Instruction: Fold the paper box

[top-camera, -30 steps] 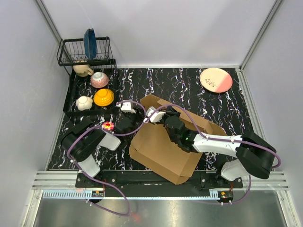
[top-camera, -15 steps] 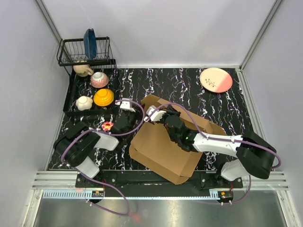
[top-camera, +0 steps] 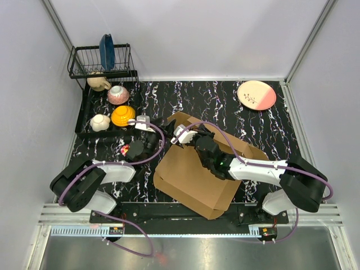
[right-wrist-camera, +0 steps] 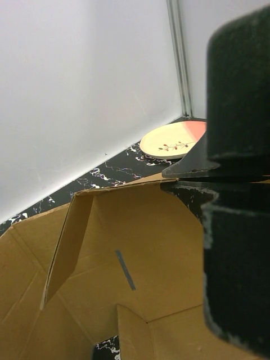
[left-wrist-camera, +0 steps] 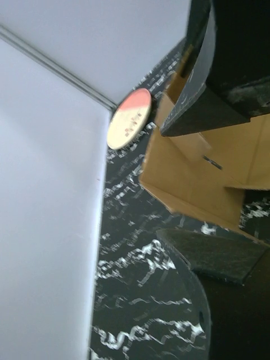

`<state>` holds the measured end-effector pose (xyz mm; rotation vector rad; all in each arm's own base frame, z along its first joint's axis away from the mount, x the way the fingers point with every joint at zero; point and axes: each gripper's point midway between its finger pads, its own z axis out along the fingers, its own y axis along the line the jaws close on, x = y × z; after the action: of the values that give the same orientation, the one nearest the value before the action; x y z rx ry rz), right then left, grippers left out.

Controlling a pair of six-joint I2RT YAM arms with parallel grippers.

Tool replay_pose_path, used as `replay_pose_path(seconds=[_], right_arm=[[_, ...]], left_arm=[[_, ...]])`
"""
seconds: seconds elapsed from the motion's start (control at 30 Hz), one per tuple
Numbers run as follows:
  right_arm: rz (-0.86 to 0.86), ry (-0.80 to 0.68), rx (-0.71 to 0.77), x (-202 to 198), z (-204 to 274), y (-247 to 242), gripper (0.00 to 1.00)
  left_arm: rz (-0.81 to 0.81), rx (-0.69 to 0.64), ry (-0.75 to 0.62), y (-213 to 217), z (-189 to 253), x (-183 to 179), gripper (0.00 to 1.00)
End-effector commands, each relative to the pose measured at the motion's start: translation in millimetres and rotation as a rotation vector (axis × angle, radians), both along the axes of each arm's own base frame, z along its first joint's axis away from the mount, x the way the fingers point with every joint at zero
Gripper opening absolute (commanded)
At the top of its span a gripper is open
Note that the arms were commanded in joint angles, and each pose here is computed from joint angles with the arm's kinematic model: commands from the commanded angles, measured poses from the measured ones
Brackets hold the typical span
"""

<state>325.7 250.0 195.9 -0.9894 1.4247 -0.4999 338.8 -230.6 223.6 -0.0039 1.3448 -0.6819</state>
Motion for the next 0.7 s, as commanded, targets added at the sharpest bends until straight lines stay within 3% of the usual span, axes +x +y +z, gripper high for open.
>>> replay_pose_path(seconds=[0.0,0.27,0.47,0.67], right_arm=[[-0.025,0.085,0.0,-2,-28,-7,0.0],[-0.02,0.091,0.013,-2,-28,-6,0.0],[-0.017,0.094,0.02,-2,-28,-6,0.0],[-0.015,0.103,0.023,-2,-31,-4,0.0]], left_arm=[[0.073,-0.064,-0.074,23,11,-7,0.71],[0.105,-0.022,-0.029,30,-33,-7,0.74],[0.11,-0.005,-0.033,22,-38,7,0.6],[0.099,-0.007,-0.054,16,-32,18,0.58]])
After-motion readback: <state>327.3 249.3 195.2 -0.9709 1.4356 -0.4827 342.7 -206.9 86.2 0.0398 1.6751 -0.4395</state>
